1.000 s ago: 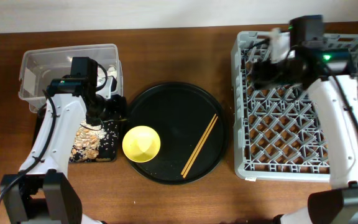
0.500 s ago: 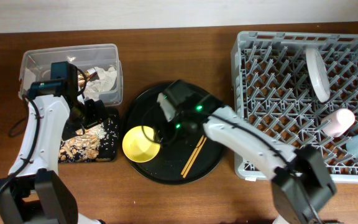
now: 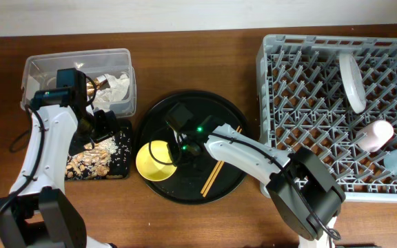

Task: Sort waste into correct bins and load items into the dishwasher rack
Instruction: 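Reach the right gripper to the yellow bowl and grasp it, then carry the yellow bowl right and place it upside down in the rack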

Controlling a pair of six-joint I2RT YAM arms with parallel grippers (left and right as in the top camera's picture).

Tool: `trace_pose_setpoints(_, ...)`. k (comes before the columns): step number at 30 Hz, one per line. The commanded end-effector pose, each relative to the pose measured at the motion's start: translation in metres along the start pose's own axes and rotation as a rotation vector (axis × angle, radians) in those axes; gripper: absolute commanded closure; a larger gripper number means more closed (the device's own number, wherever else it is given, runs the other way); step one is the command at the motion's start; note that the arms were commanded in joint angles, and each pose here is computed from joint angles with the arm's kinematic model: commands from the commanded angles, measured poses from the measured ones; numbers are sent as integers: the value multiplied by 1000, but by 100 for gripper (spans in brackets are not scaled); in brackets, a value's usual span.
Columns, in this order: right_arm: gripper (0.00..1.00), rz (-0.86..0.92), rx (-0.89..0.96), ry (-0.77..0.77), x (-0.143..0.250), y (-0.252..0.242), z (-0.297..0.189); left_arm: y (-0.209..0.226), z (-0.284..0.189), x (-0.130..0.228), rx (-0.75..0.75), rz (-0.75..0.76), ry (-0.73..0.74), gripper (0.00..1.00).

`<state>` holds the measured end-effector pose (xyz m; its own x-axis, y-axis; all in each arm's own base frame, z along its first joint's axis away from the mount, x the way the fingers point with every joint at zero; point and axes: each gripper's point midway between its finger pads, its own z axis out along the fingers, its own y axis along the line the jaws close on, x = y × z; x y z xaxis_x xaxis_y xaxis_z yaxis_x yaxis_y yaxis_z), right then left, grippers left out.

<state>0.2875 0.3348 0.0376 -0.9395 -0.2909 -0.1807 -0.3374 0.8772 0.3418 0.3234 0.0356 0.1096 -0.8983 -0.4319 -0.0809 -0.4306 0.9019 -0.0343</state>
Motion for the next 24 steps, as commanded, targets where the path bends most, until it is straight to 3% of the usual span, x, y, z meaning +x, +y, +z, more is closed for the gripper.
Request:
trace_pose_setpoints(1, 85, 16, 20, 14, 4, -5, 8, 2, -9, -1, -1, -16, -29, 5)
trace_pose_setpoints(8, 95, 33, 20, 16, 4, -5, 8, 2, -9, -1, -1, -16, -29, 5)
trace_pose_setpoints(15, 96, -8, 15, -28, -6, -6, -10, 2, -9, -1, -1, -16, -29, 5)
trace_pose_setpoints(20, 96, -36, 215, -348, -56, -65, -140, 2, -9, -2, -1, -16, -30, 5)
trace_pose_setpoints(24, 96, 53, 602, -580, -66, -158, -253, 2, -9, -2, -1, -16, -31, 5)
